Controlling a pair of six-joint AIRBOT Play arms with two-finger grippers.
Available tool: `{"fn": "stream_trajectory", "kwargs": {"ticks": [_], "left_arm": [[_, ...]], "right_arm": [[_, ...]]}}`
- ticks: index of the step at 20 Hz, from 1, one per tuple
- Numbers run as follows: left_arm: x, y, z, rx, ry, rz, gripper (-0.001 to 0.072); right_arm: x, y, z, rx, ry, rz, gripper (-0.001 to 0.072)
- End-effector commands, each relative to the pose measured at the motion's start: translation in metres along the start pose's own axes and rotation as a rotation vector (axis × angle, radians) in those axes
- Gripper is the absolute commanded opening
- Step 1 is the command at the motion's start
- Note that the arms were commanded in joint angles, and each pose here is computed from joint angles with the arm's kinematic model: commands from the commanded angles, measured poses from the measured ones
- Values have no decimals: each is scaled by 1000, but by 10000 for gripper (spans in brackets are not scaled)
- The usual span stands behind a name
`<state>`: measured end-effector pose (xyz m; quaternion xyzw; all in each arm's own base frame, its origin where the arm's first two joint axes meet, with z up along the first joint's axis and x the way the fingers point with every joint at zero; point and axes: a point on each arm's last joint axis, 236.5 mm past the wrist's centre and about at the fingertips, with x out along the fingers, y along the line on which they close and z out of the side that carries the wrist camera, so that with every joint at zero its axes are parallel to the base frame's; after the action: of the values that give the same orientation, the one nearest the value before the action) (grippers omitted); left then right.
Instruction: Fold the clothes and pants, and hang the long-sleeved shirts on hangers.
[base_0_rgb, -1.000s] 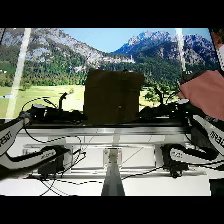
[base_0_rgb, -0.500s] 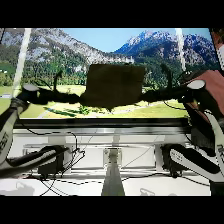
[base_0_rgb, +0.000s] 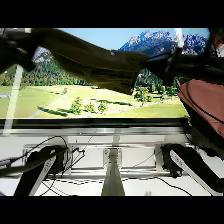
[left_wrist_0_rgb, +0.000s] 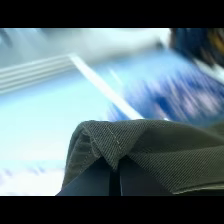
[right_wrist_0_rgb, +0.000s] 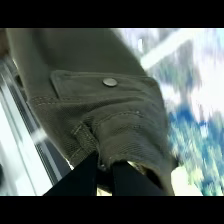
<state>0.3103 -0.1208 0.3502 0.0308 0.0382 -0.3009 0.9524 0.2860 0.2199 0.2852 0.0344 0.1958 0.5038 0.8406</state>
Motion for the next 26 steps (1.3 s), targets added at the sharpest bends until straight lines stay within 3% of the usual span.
{"fn": "stream_trajectory", "kwargs": {"ticks": [1,4,7,13,19,22,26], "left_arm": [[-67,-30,52,158,-138,116,16],[-79,-50,8,98,32,74,16],[-60,-39,-48,-54,157,60,16],[43,27,-217,-434,368,111,16],[116,-16,-311,-527,631,-34,17],[88,-35,-337,-573,807,-100,16],[27,-64,-371,-557,1118,-205,17]], "right_arm": [[-31,51,41,39,-111,36,51],[-39,78,22,120,-30,103,51],[-27,62,-4,260,23,90,51],[46,-93,-115,662,-9,-316,50],[73,-180,-207,797,231,-466,51],[40,-166,-251,789,486,-450,51],[8,-94,-310,874,842,-284,51]]}}
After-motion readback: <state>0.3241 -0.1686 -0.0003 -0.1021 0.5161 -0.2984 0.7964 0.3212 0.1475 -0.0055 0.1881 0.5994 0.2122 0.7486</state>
